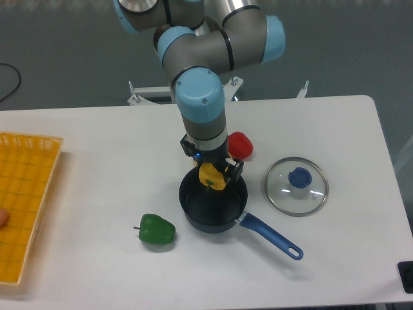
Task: Place the yellow pepper in the pot
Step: 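Lower the held yellow pepper into the dark saucepan with the gripper, then open the gripper to release the yellow pepper inside the saucepan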
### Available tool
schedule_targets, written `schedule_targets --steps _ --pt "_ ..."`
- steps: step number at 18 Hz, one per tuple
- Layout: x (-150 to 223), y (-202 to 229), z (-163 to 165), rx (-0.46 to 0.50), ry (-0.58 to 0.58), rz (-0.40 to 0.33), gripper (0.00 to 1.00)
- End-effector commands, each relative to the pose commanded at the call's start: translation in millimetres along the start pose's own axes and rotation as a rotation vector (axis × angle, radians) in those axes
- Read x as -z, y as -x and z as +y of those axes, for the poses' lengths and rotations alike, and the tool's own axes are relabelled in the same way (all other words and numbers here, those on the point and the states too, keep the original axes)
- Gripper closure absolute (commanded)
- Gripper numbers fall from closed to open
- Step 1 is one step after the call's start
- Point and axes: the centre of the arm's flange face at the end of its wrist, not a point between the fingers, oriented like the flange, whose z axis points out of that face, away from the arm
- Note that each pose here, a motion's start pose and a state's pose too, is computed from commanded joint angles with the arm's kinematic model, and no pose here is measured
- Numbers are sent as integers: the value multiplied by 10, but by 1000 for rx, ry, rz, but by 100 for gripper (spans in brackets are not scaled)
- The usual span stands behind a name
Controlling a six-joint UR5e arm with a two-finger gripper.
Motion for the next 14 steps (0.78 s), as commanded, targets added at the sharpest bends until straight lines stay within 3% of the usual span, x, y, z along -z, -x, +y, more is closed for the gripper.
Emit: schedule_targets --steps 14 --pt "-673 135 -267 -10 37 -3 42"
